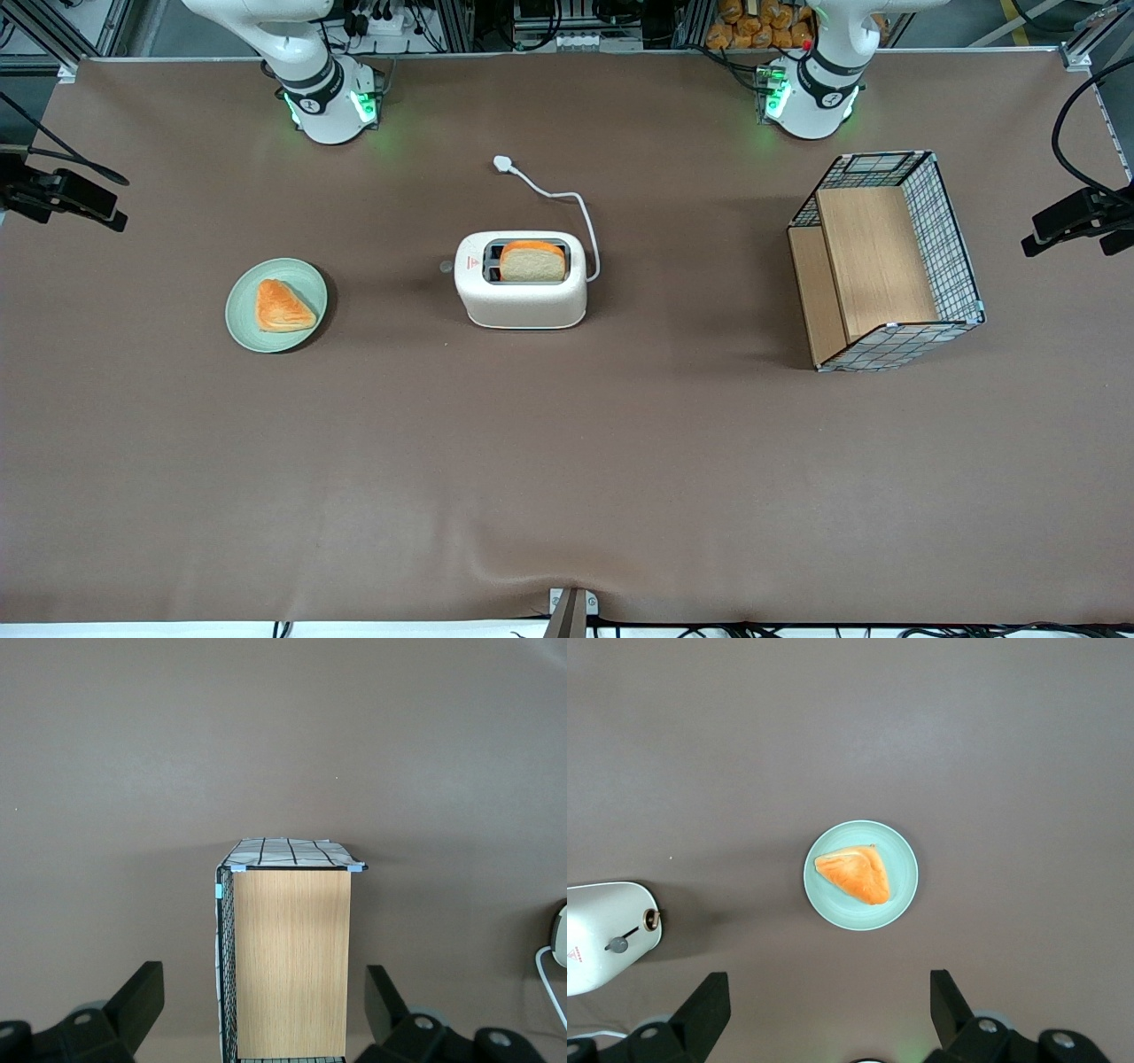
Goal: Press toaster button with right arm
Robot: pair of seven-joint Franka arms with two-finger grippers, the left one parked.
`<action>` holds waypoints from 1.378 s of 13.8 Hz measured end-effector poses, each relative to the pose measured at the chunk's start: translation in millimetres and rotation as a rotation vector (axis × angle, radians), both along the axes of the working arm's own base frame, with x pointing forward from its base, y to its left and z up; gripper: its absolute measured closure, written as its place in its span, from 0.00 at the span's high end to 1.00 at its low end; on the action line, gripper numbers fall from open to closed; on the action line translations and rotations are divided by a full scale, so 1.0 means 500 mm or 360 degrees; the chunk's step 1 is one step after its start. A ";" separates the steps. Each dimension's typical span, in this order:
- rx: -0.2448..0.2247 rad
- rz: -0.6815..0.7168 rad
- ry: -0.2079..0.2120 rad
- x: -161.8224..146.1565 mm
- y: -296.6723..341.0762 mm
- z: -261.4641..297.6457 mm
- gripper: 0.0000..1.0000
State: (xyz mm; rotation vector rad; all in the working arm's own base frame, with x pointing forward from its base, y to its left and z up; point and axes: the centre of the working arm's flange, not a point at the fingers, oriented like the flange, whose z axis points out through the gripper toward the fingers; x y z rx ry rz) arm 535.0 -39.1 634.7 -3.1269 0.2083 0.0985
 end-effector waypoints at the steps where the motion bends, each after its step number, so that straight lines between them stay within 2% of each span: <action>1: 0.0001 0.0006 0.0009 0.000 -0.004 0.001 1.00; 4: 0.0005 0.0030 0.0035 -0.001 -0.002 -0.004 1.00; 19: 0.0007 0.0052 0.0038 -0.004 -0.006 0.005 1.00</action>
